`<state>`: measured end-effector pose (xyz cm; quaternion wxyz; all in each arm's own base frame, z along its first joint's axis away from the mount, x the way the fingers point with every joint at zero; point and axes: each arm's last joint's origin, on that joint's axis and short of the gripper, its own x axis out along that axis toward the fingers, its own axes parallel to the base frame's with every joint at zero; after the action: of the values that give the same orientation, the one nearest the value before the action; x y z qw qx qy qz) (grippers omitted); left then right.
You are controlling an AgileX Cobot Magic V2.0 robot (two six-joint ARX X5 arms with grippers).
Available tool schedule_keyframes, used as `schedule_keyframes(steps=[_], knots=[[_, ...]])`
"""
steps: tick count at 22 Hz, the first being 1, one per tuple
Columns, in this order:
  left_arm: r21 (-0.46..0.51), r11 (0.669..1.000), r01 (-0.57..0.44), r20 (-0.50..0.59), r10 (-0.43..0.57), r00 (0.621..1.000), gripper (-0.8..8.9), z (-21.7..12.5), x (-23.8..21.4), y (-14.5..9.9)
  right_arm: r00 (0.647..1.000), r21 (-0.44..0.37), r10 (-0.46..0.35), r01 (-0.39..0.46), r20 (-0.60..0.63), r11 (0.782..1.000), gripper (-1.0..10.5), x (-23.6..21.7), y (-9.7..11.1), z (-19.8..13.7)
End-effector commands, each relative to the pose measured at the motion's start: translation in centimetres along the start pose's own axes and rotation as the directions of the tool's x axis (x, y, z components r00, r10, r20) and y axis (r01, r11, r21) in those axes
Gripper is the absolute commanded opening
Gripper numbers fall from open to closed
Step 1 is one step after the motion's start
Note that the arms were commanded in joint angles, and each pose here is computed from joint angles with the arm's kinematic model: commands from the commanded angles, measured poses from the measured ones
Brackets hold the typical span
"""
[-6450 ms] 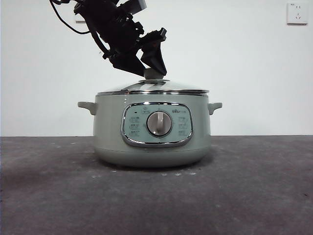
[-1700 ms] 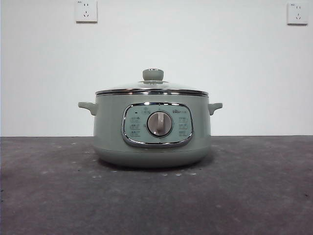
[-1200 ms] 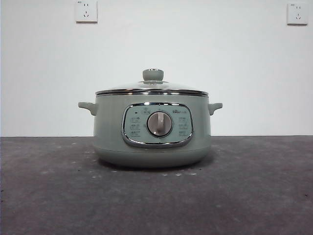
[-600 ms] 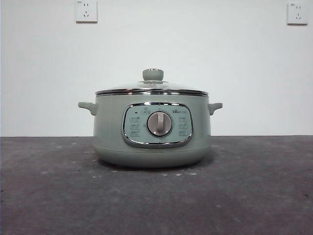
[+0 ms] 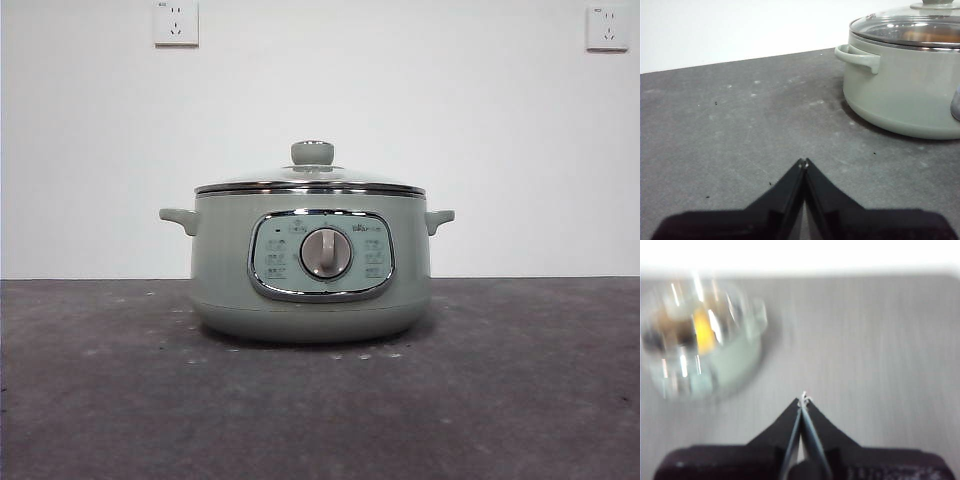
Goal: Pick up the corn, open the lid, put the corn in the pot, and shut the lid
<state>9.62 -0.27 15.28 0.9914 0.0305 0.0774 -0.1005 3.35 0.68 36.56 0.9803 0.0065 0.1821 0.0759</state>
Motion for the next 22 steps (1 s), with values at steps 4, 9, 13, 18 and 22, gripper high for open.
schedule_keyframes(steps=[4, 9, 13, 18, 22], knots=[[-0.010, 1.000, -0.001, -0.013, 0.001, 1.000, -0.03, -0.4, 0.1, 0.0, 0.955, -0.050, 0.007, 0.008, 0.295, 0.999, 0.0, 5.3, -0.5, -4.2], [-0.010, 1.000, -0.001, -0.014, 0.001, 1.000, -0.03, -0.4, 0.2, 0.0, 0.936, -0.031, -0.047, 0.062, 0.348, 0.998, 0.0, 9.5, -1.3, -10.4], [-0.010, 1.000, -0.001, -0.014, 0.001, 1.000, -0.03, -0.4, 0.2, 0.0, 0.941, -0.026, -0.058, 0.070, 0.333, 0.997, 0.0, 11.2, -1.6, -13.7], [-0.011, 1.000, 0.000, -0.017, 0.000, 1.000, -0.03, -0.4, 0.2, 0.0, 0.961, -0.017, -0.059, 0.066, 0.270, 0.998, 0.0, 12.8, -1.8, -16.5], [-0.012, 1.000, 0.000, -0.023, 0.000, 1.000, -0.03, -0.4, 0.2, 0.0, 0.977, -0.014, -0.061, 0.066, 0.206, 0.998, 0.0, 13.4, -1.8, -17.7]])
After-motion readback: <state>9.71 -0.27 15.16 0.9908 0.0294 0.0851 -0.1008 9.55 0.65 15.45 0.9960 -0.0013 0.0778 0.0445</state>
